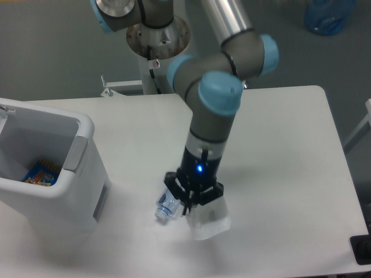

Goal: Place the trash in the trash can
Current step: 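Lift the tissue and carry it over the white bin, then open the gripper to drop the tissue into the bin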

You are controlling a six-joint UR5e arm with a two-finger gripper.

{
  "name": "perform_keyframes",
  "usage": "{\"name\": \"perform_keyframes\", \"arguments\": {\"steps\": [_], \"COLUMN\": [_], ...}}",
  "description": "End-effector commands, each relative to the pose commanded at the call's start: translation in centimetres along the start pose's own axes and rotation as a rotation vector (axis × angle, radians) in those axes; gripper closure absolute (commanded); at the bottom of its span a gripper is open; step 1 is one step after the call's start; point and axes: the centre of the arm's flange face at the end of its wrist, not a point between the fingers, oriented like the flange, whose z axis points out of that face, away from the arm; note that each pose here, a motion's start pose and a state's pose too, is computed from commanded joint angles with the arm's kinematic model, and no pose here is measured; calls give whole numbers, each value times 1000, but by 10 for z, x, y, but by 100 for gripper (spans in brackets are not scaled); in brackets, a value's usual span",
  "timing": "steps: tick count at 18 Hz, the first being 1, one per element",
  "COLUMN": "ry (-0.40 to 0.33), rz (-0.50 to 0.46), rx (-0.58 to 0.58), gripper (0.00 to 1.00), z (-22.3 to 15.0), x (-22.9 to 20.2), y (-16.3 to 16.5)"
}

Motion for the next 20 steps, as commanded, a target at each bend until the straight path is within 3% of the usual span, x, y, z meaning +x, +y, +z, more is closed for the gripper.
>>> {"name": "perform_keyframes", "arguments": {"steps": [7,14,15,16,17,18,20], "ry": [92,191,204,214,215,217,213], "rz": [38,126,136,155,169,184,213], "rx": [121,117,107,100,103,104,109], "gripper": [100,100,93,75,30,0,0], "z": [-65,-70,-65,-62,-59,-58,-58], "x": [108,216,225,233,236,237,237], "y": [-30,-31,-28,-25,-25,-24,-26]}}
